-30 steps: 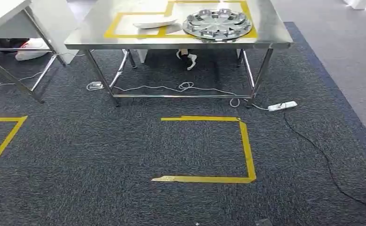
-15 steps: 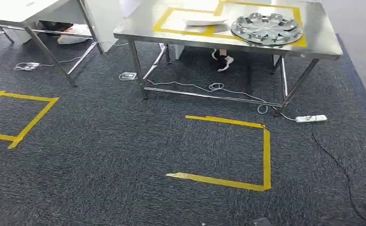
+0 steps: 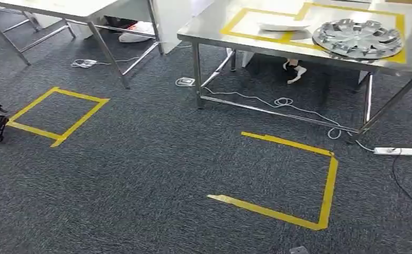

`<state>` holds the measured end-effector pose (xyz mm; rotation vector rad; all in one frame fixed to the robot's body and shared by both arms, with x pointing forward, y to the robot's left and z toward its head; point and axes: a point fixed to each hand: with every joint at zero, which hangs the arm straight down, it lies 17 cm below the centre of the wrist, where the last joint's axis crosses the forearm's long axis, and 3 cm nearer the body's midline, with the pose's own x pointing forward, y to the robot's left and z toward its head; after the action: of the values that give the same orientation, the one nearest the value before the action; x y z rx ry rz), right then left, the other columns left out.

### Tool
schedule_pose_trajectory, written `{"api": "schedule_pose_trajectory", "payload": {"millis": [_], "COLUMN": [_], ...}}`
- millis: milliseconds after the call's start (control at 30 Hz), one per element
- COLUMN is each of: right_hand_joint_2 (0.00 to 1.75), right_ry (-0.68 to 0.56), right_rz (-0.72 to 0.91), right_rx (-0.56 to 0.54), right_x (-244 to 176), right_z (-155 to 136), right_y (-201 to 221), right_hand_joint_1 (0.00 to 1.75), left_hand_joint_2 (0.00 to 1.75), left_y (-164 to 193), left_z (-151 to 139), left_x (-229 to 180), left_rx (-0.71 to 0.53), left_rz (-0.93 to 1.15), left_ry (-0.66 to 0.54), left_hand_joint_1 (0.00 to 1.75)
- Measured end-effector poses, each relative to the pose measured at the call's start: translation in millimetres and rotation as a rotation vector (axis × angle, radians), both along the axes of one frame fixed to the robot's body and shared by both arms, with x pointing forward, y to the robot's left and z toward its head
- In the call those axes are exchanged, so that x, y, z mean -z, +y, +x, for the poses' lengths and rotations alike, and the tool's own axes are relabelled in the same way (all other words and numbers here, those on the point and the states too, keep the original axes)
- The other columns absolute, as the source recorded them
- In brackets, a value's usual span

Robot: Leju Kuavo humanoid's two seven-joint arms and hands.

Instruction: Take the parts from the cabinet and place them on the table.

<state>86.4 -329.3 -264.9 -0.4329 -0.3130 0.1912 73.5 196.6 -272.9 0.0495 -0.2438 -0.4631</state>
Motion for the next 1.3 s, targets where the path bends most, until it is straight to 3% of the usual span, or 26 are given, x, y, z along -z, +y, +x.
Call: {"api": "schedule_pose_trajectory", "payload": {"millis": [233,367,500,1100,1300], "right_hand_joint_2": [0.00,0.00,0.00,0.00,0.00], "right_ry": [0.002,-0.007,-0.038,0.070,0.071], "right_rz": [-0.001,-0.053,-0.047,-0.043,-0.051], "right_rx": [-0.004,-0.192,-0.245,-0.150,-0.151], "right_x": [0,-4,-8,5,5], "right_z": [-1,31,58,1,1], "right_y": [0,15,31,21,19], "right_hand_joint_1": [0.00,0.00,0.00,0.00,0.00], "left_hand_joint_2": [0.00,0.00,0.00,0.00,0.00], "left_y": [1,8,12,16,15], "left_z": [-2,-5,-17,15,10], "left_x": [0,2,3,0,1], "left_rx": [0.008,-0.077,-0.094,-0.038,-0.036], "left_rz": [0.002,0.012,0.023,0.043,0.044], "left_ry": [0.001,0.010,0.024,-0.048,-0.038], "left_hand_joint_1": [0.00,0.00,0.00,0.00,0.00]}}
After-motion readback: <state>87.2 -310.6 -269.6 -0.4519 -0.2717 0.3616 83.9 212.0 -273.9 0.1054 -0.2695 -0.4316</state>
